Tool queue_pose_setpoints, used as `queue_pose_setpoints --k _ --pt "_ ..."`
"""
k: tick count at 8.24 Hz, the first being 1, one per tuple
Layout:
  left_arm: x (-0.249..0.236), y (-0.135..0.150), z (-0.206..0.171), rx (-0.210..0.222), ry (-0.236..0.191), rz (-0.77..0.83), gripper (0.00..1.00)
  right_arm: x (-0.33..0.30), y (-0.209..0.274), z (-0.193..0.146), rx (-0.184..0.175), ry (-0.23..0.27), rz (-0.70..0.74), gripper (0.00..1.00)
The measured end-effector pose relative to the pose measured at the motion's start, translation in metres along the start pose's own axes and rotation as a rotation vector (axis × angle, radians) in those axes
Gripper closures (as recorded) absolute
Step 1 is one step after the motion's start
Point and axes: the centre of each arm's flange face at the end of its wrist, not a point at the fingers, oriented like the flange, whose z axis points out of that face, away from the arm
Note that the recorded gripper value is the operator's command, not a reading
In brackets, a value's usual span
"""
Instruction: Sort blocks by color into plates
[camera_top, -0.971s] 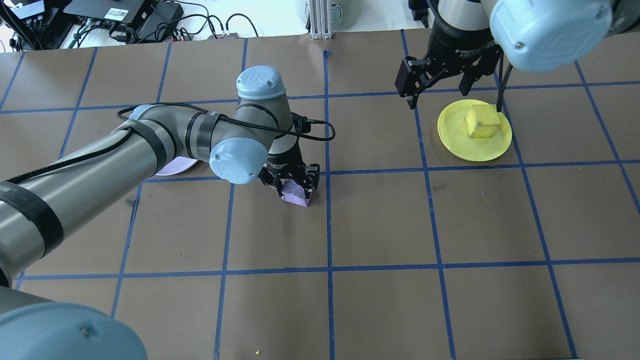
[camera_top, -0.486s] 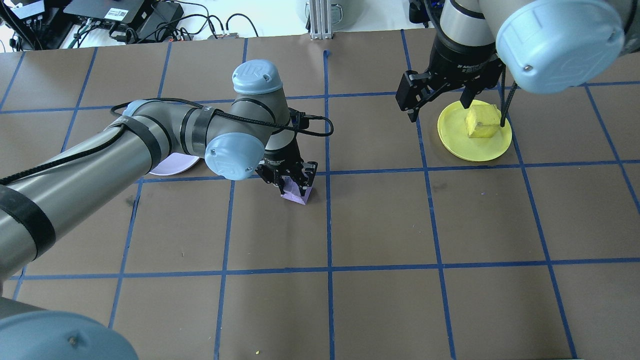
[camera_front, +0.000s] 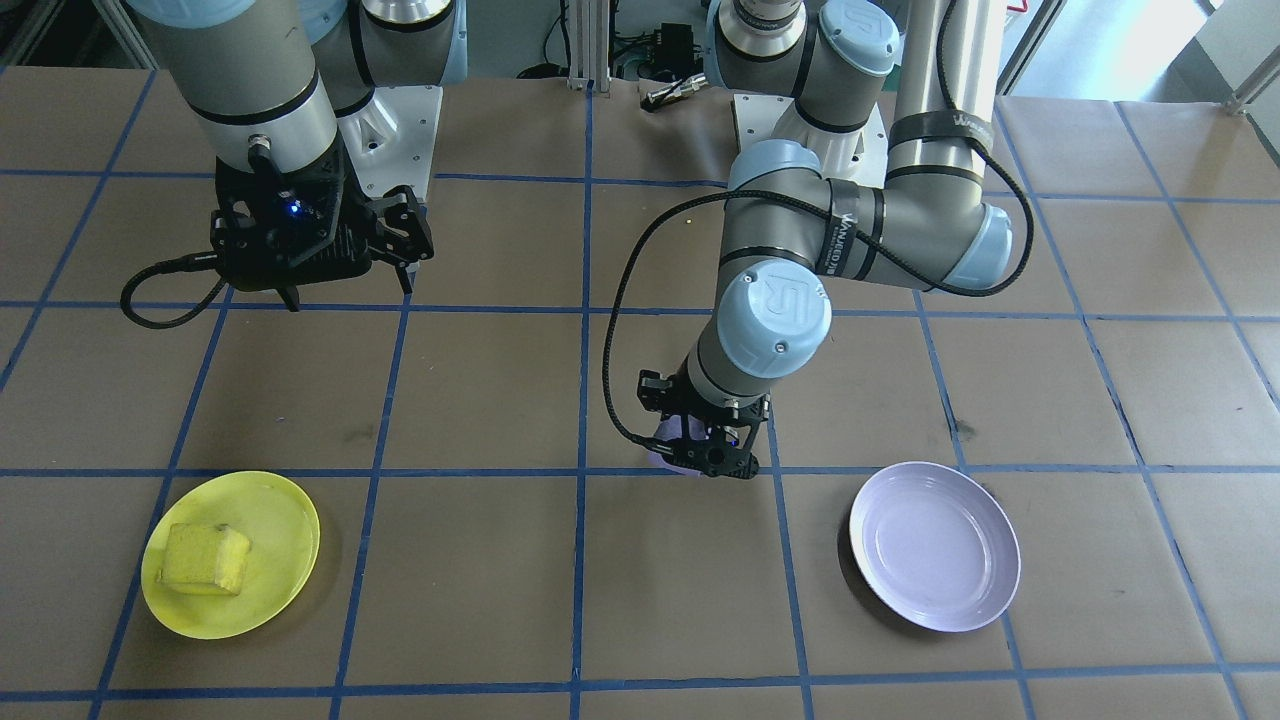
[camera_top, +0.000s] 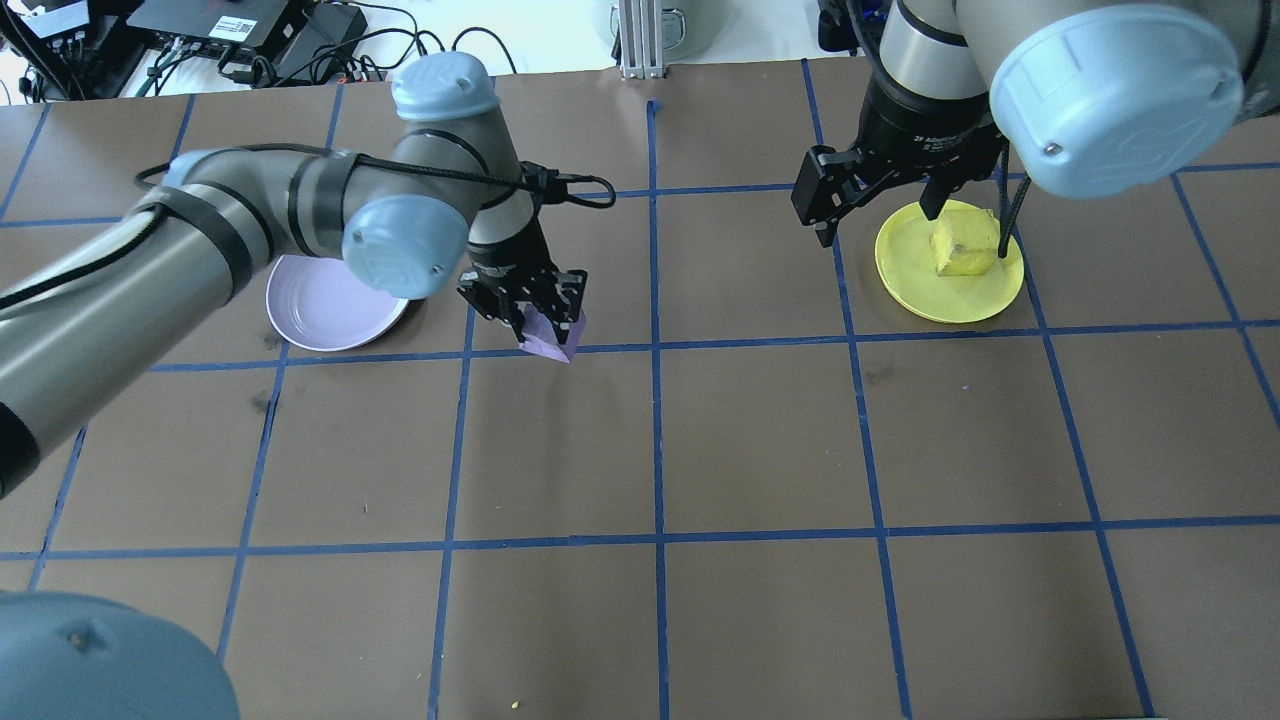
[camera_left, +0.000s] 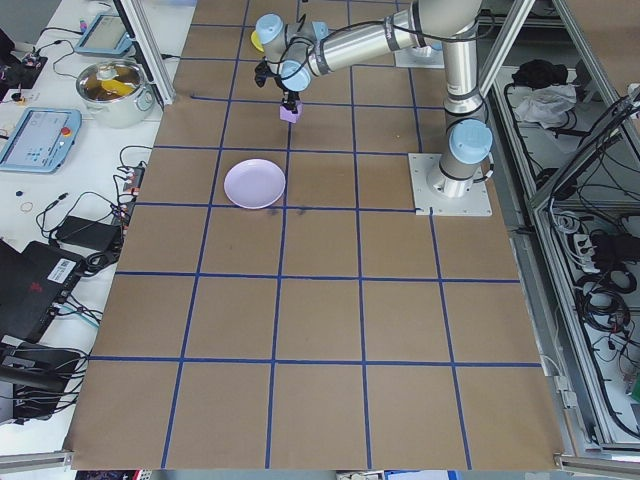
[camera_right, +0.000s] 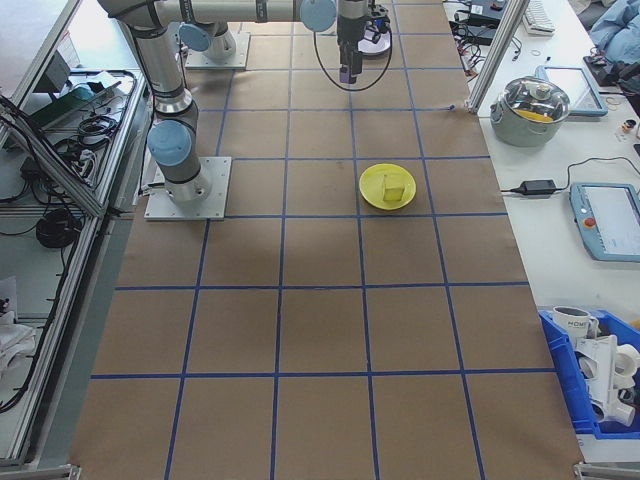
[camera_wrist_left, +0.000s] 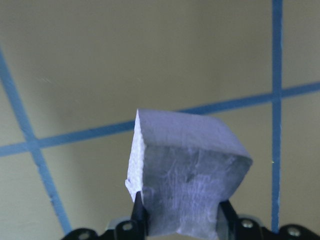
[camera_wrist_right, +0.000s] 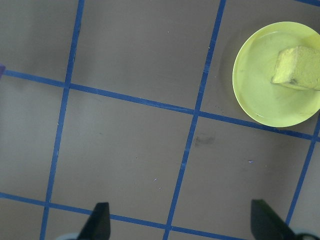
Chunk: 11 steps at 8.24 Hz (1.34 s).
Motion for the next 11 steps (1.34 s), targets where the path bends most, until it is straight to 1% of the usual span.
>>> queue_pose_setpoints --k 1,2,3,4,6,7,8,9,10,11 --pt "-0.032 -0.014 -0.029 0.027 0.002 -0.023 1.0 0.0 -0.002 0.0 0.009 0.002 0.0 0.0" --pt "-0.069 -0.026 -0.057 0.055 -0.026 -0.047 1.0 0.001 -0.003 0.0 0.02 0.004 0.0 0.0" --pt "-0.109 -0.033 -0.078 0.071 -0.058 -0.043 1.0 0.001 -0.004 -0.001 0.026 0.007 0.0 0.0" --pt "-0.152 -0.036 -0.089 0.075 -0.073 -0.045 1.0 0.002 -0.005 0.0 0.027 0.008 0.001 0.0" --pt "-0.238 -0.035 -0.092 0.071 -0.065 -0.058 1.0 0.003 -0.005 0.0 0.027 0.009 0.001 0.0" --pt "-0.264 -0.035 -0.085 0.06 -0.06 -0.064 0.99 0.003 -0.005 0.0 0.029 0.009 0.003 0.0" --pt "-0.277 -0.037 -0.077 0.049 -0.055 -0.068 0.4 0.003 -0.005 0.0 0.03 0.009 0.005 0.0" --pt "-0.285 -0.04 -0.07 0.049 -0.055 -0.071 0.07 0.003 -0.005 -0.001 0.03 0.011 0.006 0.0" --pt "-0.289 -0.044 -0.064 0.052 -0.055 -0.079 0.0 0.004 -0.004 -0.001 0.031 0.011 0.007 0.0" --pt "-0.291 -0.046 -0.061 0.054 -0.055 -0.084 0.0 0.004 -0.004 -0.001 0.031 0.011 0.008 0.0"
